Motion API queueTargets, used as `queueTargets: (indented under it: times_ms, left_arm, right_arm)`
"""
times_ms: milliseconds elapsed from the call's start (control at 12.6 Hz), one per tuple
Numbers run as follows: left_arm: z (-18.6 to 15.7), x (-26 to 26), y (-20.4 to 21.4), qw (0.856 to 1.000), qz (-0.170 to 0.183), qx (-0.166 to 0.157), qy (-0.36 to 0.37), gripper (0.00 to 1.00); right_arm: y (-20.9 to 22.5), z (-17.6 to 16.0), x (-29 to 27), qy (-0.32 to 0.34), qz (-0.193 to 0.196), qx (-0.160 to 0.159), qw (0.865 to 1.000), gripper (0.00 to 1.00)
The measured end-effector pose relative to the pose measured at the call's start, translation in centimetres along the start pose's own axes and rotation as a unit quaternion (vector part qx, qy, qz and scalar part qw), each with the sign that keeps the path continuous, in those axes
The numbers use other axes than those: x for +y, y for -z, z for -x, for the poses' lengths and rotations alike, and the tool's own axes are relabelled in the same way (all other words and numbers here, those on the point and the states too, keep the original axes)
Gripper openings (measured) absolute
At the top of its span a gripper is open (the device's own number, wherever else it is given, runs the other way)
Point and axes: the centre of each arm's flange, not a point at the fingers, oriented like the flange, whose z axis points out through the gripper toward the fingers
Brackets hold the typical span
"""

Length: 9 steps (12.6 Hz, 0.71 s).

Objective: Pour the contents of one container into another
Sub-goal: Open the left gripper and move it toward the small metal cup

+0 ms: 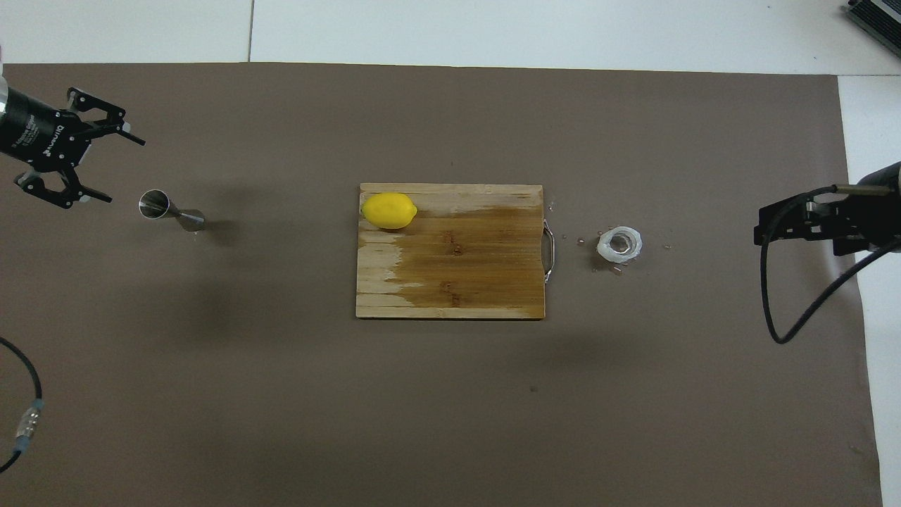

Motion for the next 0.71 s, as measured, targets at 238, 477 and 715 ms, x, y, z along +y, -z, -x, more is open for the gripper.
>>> queueTargets:
  times_ms: [238,477,715]
  left_arm:
    - [-4.5,-1.1,-1.2,0.995,0.027,-0.037,0.09,1.0]
    - [-6.2,-1.7,-2.4,0.987,0.038,-0.054,0.143,1.0]
    - [-8.1,-2.6,-4.9,0.978,0.071,-0.064,0.184,1.0]
  right_arm:
    - [0.0,0.0,0.0,0.0,0.0,0.0,1.0,1.0]
    - [0.0,0.0,0.0,0.0,0.0,0.0,1.0,1.0]
    - [0.0,0.0,0.0,0.0,0.0,0.0,1.0,1.0]
